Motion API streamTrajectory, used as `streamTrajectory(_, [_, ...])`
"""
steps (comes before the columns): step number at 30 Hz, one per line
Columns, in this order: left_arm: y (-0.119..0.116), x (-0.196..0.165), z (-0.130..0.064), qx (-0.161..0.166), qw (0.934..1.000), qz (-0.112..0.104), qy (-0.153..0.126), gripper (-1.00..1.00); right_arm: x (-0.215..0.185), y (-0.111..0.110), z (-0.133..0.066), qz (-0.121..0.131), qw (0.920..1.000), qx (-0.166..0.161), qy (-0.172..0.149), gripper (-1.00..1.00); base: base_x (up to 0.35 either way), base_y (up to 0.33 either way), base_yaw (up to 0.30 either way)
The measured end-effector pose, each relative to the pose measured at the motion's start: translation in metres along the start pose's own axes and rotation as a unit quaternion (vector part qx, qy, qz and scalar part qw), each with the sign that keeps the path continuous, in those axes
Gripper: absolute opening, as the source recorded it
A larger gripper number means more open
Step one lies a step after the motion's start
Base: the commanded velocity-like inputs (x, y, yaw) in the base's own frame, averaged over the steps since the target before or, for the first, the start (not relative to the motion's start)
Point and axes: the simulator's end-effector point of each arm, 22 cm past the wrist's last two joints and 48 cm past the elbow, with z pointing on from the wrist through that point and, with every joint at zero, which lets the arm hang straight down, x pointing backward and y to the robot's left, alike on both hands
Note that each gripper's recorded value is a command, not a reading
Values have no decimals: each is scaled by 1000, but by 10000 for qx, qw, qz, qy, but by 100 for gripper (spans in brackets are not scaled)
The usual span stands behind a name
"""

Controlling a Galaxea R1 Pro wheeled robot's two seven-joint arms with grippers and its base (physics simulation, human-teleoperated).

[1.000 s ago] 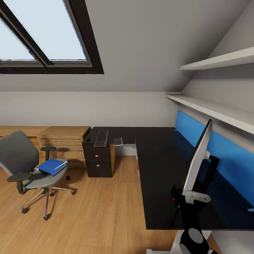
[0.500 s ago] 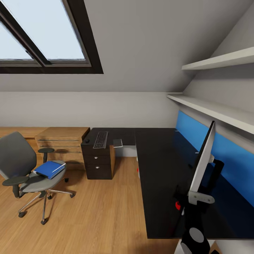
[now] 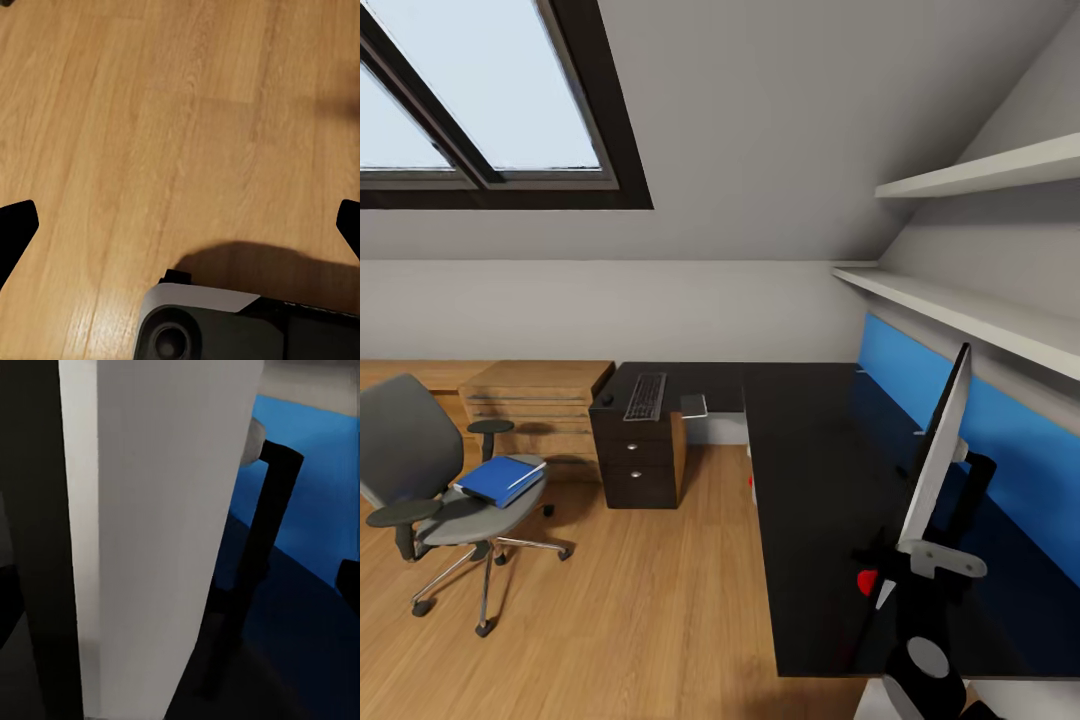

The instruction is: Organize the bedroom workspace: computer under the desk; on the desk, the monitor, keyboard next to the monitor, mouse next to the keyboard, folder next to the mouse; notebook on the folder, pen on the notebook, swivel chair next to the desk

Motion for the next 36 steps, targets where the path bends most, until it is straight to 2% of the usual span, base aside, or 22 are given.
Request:
streamTrajectory(6, [0,0,0,0,10000,2,0,100,5,-7,4,-29,9999,96,50,100,-57,-260,0])
streamTrajectory(24, [0,-1,0,1,10000,4,-6,100,4,-6,4,-48,10000,84,17,100,-25,-294,0])
streamTrajectory(30, [0,0,0,-2,10000,1,-1,100,4,-6,4,-48,10000,75,27,100,-16,-60,0])
streamTrajectory(36, [0,0,0,-3,10000,1,1,100,5,-5,4,-51,10000,63,34,100,-255,-4,0])
